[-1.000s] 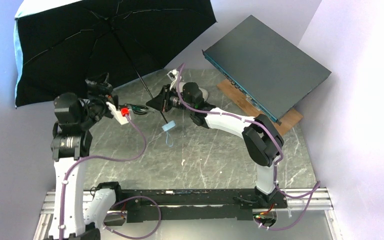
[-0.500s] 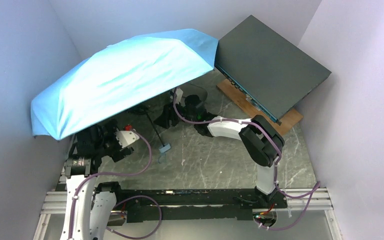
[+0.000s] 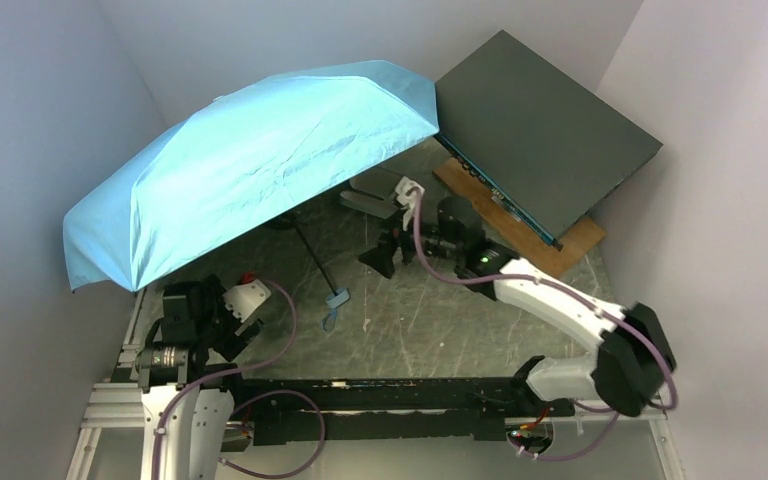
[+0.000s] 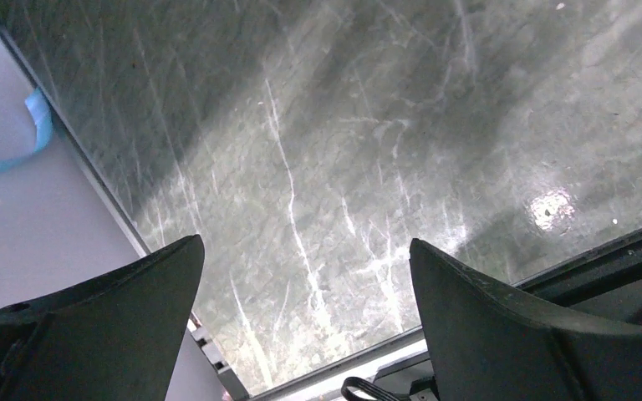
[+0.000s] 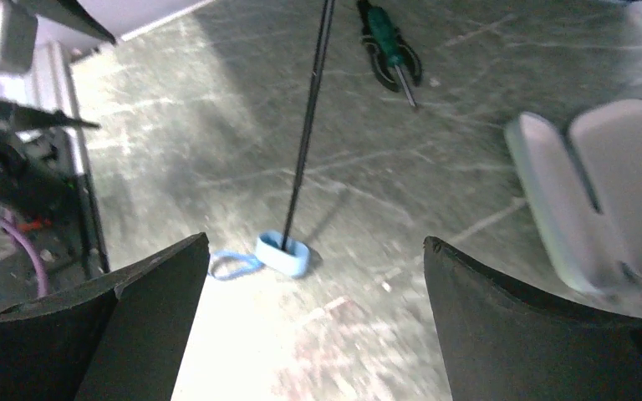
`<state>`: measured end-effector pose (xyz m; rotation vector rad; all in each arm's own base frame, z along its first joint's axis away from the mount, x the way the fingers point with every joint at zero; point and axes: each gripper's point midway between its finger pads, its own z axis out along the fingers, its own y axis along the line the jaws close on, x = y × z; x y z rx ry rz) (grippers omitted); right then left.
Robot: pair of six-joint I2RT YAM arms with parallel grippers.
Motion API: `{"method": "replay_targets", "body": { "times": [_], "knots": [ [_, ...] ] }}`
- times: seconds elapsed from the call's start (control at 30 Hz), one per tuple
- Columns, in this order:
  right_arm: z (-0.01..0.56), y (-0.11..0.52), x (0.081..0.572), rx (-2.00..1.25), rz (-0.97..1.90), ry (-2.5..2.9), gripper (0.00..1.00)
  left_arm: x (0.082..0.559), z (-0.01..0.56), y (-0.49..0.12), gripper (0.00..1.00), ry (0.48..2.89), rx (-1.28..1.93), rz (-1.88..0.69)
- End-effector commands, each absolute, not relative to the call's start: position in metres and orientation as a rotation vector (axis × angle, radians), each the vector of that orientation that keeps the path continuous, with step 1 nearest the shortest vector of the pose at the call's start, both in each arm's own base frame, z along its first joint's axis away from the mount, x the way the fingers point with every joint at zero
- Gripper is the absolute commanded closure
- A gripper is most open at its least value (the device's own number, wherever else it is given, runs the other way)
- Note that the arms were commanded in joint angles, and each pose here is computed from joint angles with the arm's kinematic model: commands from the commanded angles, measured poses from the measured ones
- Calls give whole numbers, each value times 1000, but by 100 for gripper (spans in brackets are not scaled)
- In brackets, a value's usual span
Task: Open the umbrella
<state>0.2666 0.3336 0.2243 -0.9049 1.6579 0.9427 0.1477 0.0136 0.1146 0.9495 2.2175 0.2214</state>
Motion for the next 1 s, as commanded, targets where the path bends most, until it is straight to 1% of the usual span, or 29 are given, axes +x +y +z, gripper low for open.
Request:
{"method": "replay_targets", "body": {
  "times": [0.0,0.13,0.27,0.4,0.53,0.73,0.97],
  "knots": [
    [215,281,254,-998,712,1679,0,154,121,26,1,2226,814,305],
    [220,230,249,-952,531,1720,0,178,141,27,1,2181,724,308],
    [225,181,240,-886,369,1726,0,203,155,34,1,2197,611,315],
    [228,143,225,-842,230,1714,0,213,157,36,1,2162,575,334],
    [221,99,217,-780,97,1734,0,207,151,42,1,2133,591,398],
    [216,66,193,-800,-38,1644,0,184,145,55,1,2056,578,531],
    [208,38,190,-782,-204,1633,0,167,155,66,1,1961,502,636]
  ]
}}
